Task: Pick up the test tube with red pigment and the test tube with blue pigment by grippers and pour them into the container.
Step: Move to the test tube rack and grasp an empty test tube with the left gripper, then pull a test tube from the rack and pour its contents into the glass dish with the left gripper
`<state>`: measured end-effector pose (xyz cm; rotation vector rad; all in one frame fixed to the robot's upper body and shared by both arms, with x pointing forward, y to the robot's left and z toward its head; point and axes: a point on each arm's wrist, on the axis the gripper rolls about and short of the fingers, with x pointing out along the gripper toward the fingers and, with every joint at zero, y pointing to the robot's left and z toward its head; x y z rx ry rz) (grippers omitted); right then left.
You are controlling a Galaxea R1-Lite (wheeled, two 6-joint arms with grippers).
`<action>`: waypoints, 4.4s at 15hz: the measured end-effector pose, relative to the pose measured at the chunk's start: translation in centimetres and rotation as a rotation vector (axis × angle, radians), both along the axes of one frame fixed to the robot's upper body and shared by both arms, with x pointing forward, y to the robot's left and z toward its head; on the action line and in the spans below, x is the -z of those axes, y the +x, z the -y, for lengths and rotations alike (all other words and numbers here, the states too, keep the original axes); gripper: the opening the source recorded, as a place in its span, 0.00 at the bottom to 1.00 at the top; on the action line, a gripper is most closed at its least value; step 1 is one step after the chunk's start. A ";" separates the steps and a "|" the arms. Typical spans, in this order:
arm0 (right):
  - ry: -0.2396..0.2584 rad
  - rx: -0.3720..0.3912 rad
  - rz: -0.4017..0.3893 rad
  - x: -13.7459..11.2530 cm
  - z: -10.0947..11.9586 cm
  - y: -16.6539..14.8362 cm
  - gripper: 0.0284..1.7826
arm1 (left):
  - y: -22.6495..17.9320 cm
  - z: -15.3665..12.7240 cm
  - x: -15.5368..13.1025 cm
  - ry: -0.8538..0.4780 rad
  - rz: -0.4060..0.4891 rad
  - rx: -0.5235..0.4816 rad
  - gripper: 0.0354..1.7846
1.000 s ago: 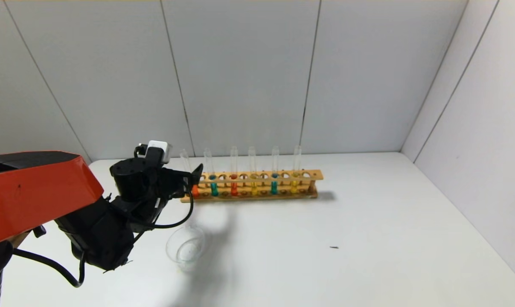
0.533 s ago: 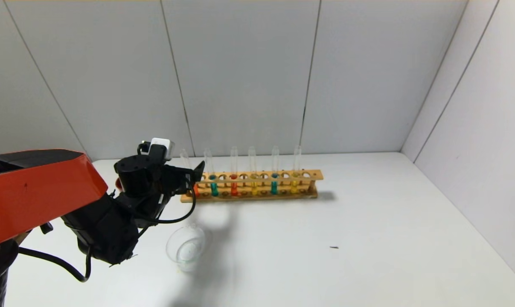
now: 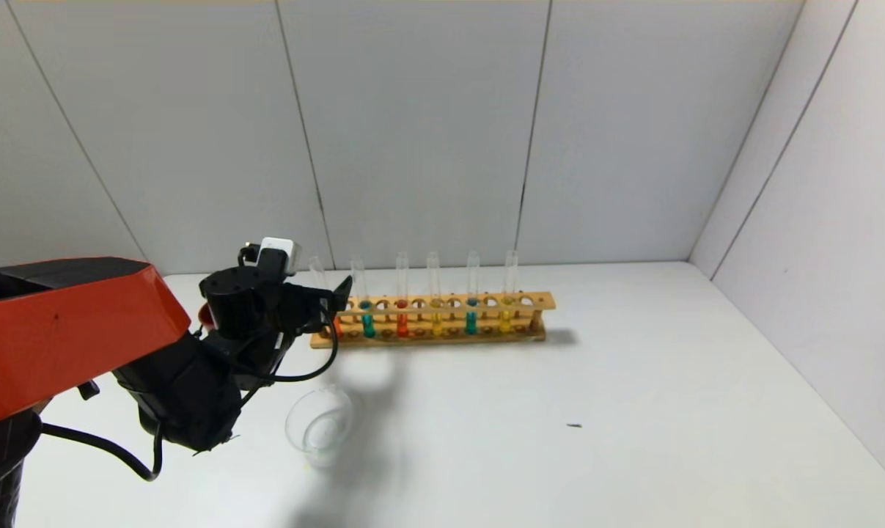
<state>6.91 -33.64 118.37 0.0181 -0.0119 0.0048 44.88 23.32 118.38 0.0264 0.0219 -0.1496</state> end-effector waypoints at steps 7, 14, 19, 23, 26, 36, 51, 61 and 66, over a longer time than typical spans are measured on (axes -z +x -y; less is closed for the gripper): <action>0.000 0.000 0.000 0.0 0.0 0.0 0.96 | 0.2 0.0 -0.3 -0.004 0.017 -0.002 0.85; 0.000 0.000 0.000 0.0 0.0 0.0 0.96 | 0.1 0.1 -0.2 0.016 0.020 0.001 0.21; 0.000 0.000 0.000 0.0 0.0 0.0 0.96 | 0.1 0.1 -0.2 0.016 0.019 -0.012 0.16; 0.000 0.000 0.000 0.0 0.0 0.0 0.96 | -0.1 0.2 -0.1 0.018 0.015 -0.014 0.16; 0.000 0.000 0.000 0.0 0.0 0.0 0.96 | -0.3 0.4 -0.4 0.018 0.017 -0.015 0.16; 0.000 0.000 0.000 0.0 0.0 0.0 0.96 | -0.3 0.6 -2.9 0.020 0.059 -0.053 0.16; 0.000 0.000 0.000 0.0 0.0 0.0 0.96 | -1.1 0.4 -10.0 -0.002 0.139 -0.082 0.16; 0.000 -0.001 0.000 0.0 0.0 0.0 0.96 | -7.9 -1.7 -11.3 0.088 0.012 -0.078 0.16; 0.000 0.000 0.000 0.0 0.0 0.0 0.96 | -11.7 -3.0 -8.5 0.193 -0.100 -0.056 0.16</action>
